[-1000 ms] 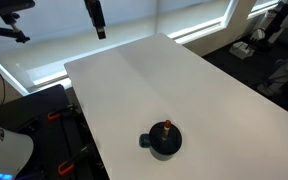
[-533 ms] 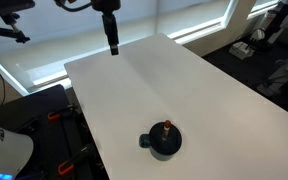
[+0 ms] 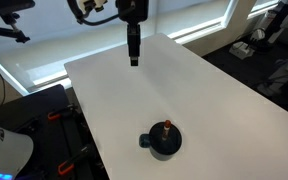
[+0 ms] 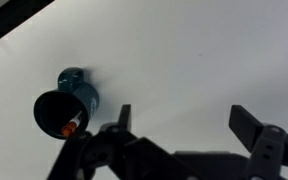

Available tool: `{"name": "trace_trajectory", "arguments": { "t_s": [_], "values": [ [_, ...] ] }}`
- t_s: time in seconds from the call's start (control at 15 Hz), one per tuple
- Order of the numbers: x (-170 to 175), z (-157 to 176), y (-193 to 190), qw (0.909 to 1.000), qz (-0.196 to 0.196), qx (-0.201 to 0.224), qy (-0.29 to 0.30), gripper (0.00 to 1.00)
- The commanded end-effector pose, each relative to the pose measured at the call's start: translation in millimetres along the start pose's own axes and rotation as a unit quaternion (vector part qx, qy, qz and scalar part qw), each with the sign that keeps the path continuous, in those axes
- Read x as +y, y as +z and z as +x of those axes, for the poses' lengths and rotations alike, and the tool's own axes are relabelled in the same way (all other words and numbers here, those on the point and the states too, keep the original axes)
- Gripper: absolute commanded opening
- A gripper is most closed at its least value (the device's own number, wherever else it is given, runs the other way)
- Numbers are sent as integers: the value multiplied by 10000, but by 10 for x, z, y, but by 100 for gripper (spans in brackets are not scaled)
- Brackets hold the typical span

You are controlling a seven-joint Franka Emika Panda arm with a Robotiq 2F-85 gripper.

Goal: Remove the marker from the cup

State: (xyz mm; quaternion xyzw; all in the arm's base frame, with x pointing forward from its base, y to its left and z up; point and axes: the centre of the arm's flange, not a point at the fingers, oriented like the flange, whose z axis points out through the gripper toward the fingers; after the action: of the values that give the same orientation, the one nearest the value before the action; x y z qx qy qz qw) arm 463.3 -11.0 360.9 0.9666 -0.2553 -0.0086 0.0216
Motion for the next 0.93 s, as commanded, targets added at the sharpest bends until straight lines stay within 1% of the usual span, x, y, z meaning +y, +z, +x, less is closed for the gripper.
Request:
{"name": "trace_trajectory", "arguments": {
  "t_s": [0.0,0.27,0.4,0.6,0.87],
  "values": [
    [-8,2,0,10000,0,1,0,100],
    [-12,2,-1,10000,0,2,-2,100],
    [-3,106,88,9998,-88,-14,178,100],
    [101,257,235,9988,-223,-55,424,100],
    [277,469,397,9948,-412,-92,929,100]
  ]
}}
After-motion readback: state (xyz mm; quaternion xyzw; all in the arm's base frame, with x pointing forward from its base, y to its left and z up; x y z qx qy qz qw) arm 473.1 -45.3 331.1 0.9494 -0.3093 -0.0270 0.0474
